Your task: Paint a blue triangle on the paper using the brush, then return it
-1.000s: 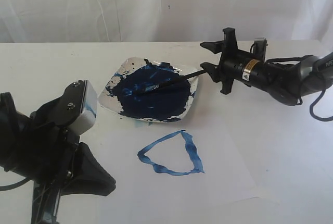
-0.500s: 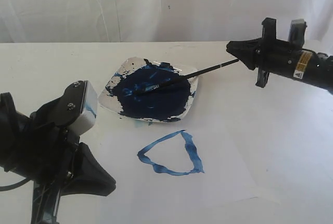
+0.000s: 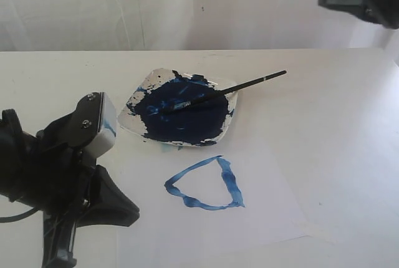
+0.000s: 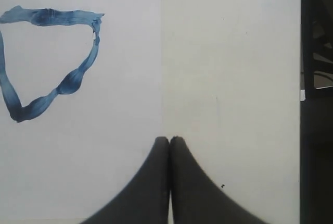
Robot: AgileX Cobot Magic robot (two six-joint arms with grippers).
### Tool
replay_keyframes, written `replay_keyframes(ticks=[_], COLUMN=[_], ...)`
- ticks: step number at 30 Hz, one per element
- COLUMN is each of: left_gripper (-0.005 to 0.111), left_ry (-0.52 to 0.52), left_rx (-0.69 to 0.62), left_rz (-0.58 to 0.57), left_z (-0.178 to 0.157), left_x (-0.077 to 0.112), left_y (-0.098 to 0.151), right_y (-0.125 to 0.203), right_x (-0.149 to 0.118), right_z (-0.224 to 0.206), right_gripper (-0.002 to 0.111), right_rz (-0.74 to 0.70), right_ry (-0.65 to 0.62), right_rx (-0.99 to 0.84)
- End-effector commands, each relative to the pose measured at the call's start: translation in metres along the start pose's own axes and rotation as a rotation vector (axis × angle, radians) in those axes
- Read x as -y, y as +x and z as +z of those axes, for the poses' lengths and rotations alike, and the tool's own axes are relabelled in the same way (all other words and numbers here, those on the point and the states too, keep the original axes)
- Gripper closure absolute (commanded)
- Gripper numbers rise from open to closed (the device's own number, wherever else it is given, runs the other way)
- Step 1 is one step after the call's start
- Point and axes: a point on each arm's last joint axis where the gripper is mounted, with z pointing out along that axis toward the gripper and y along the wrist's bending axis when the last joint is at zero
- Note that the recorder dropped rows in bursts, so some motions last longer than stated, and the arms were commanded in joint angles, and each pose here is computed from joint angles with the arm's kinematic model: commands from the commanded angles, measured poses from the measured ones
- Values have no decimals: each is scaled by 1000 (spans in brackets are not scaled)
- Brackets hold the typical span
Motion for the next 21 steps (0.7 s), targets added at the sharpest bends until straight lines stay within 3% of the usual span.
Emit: replay_keyframes(ticks=[1, 9, 21], left_gripper=[107, 107, 107], left_ry=[5, -5, -11], left_rx=[20, 21, 22], left_rz=[-2, -2, -2], left_z=[-1, -1, -1], left_x=[2, 1, 1], left_y=[-3, -3, -3], right_y=[-9, -13, -13], right_x=[-17, -32, -32], right_z=[-37, -52, -52], right_gripper=[108, 108, 108], right_rz=[-155, -200, -200], right_ry=[174, 173, 173], right_rx=[119, 166, 166])
